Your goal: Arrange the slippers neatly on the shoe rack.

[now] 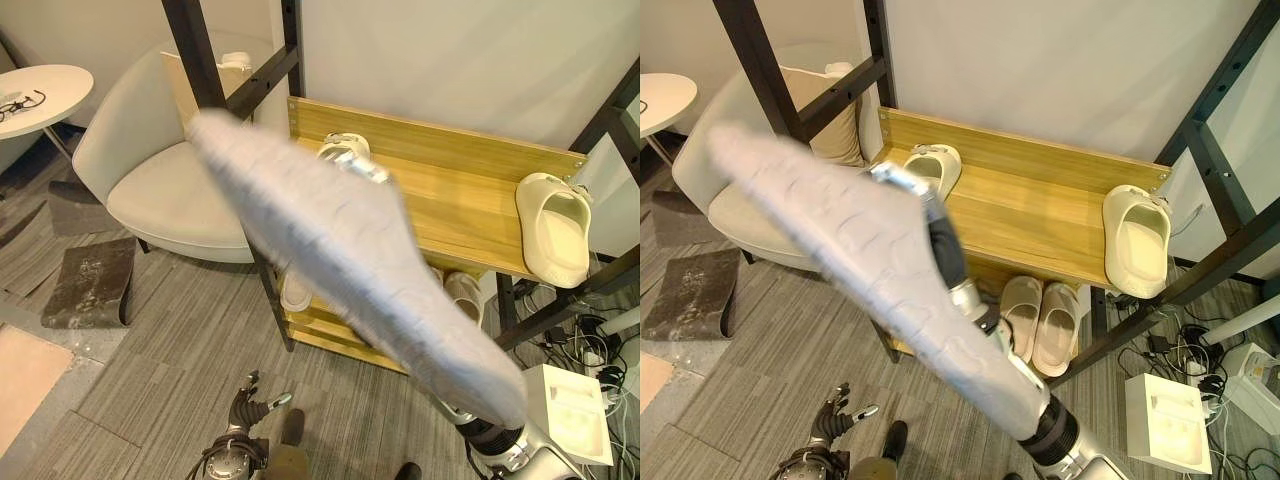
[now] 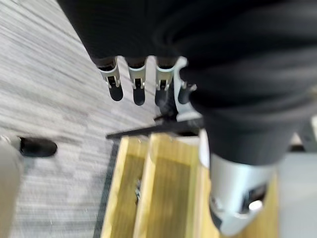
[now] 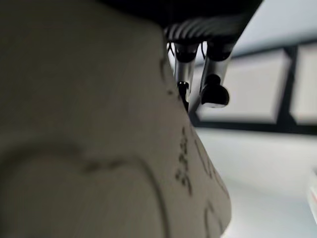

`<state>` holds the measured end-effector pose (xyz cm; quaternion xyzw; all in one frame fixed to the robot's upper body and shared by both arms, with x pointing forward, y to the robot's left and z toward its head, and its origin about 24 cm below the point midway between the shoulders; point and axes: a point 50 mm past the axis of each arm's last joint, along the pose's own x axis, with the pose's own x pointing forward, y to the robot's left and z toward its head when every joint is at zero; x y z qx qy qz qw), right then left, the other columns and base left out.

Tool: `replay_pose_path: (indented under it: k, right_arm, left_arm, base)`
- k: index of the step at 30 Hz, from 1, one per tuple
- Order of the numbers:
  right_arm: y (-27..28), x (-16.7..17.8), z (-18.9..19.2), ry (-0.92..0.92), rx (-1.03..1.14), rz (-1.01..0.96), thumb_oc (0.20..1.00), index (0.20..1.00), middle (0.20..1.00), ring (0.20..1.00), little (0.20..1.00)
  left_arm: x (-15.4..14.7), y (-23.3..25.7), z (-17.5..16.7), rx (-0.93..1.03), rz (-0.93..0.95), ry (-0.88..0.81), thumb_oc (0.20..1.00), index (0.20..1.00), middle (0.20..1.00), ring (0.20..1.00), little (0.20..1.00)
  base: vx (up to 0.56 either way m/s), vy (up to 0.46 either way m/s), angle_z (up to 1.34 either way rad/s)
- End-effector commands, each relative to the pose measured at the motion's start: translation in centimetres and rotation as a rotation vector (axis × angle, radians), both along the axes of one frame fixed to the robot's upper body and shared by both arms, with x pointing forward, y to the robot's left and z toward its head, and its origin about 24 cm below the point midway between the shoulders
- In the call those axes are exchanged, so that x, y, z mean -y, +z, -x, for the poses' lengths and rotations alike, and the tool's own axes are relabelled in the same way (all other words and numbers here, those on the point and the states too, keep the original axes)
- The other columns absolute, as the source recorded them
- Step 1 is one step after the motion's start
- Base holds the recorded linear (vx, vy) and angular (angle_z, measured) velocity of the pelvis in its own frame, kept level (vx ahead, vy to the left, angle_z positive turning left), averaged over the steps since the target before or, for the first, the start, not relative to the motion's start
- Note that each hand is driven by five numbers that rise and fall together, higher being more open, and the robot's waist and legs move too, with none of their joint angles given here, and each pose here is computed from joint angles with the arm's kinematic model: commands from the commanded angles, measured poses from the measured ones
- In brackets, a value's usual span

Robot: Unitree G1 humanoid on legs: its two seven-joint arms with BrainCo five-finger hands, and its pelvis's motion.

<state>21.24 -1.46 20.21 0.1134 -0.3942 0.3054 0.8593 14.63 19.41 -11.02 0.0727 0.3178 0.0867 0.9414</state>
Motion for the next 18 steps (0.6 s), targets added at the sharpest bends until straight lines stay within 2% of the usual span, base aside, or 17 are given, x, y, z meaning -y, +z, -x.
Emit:
replay_pose_path:
  k: [1, 3, 5, 6, 8, 12, 13, 15, 17, 18]
  right_arm:
    - [0.0, -1.1, 0.3, 0.103, 0.020, 0.044, 0.200, 0.200, 0.200, 0.200, 0.200]
    - [-3.7, -2.6, -0.2, 0.094, -0.041, 0.247, 0.200, 0.200, 0.200, 0.200, 0.200]
    - [-3.7, -2.6, -0.3, 0.093, -0.040, 0.247, 0.200, 0.200, 0.200, 0.200, 0.200]
    - [-7.9, -2.9, -1.5, -0.009, -0.068, 0.491, 0.200, 0.200, 0.200, 0.200, 0.200]
    - [-9.8, -2.8, -1.7, -0.041, -0.108, 0.559, 0.200, 0.200, 0.200, 0.200, 0.200]
    - [-14.0, -0.1, -3.7, -0.316, -0.049, 0.831, 0.200, 0.200, 0.200, 0.200, 0.200]
    - [-16.3, 2.0, -4.8, -0.455, -0.047, 0.966, 0.200, 0.200, 0.200, 0.200, 0.200]
    - [-17.0, 3.1, -5.5, -0.531, -0.049, 1.011, 0.200, 0.200, 0.200, 0.200, 0.200]
    - [-16.3, 6.6, -8.1, -0.764, -0.012, 1.062, 0.200, 0.200, 0.200, 0.200, 0.200]
    - [-16.2, 6.6, -8.1, -0.766, -0.012, 1.061, 0.200, 0.200, 0.200, 0.200, 0.200]
  left_arm:
    - [-0.6, 1.3, -2.6, 0.099, -0.018, 0.019, 1.000, 1.000, 1.000, 1.000, 1.000]
    - [-0.7, 1.1, -2.7, 0.093, -0.025, 0.017, 1.000, 1.000, 1.000, 1.000, 1.000]
    - [-0.7, 1.1, -2.8, 0.094, -0.025, 0.017, 1.000, 1.000, 1.000, 1.000, 1.000]
    - [-0.3, 0.6, -2.7, 0.074, -0.021, -0.004, 1.000, 1.000, 1.000, 1.000, 1.000]
    - [-0.3, 0.3, -2.5, 0.056, -0.018, 0.006, 1.000, 1.000, 1.000, 1.000, 1.000]
    - [0.1, -0.9, -1.6, -0.009, -0.011, 0.005, 1.000, 1.000, 1.000, 1.000, 1.000]
    - [0.3, -0.9, -1.5, -0.007, -0.002, -0.002, 1.000, 1.000, 1.000, 1.000, 1.000]
    - [0.4, -1.0, -1.3, -0.009, 0.001, -0.011, 1.000, 1.000, 1.000, 1.000, 1.000]
    - [0.4, -0.4, -1.9, 0.026, 0.019, -0.025, 1.000, 1.000, 1.000, 1.000, 1.000]
    - [0.4, -0.4, -2.0, 0.027, 0.019, -0.026, 1.000, 1.000, 1.000, 1.000, 1.000]
  base:
    - [0.00, -0.012, 0.07]
    - [0.00, -0.017, 0.11]
    - [0.00, -0.008, 0.27]
    - [0.00, -0.017, 0.32]
    - [0.01, -0.015, 0.31]
    - [0.02, 0.004, 0.23]
    - [0.01, 0.003, 0.14]
    - [-0.02, 0.003, 0.17]
    - [-0.12, -0.010, 0.07]
    - [-0.17, -0.007, 0.09]
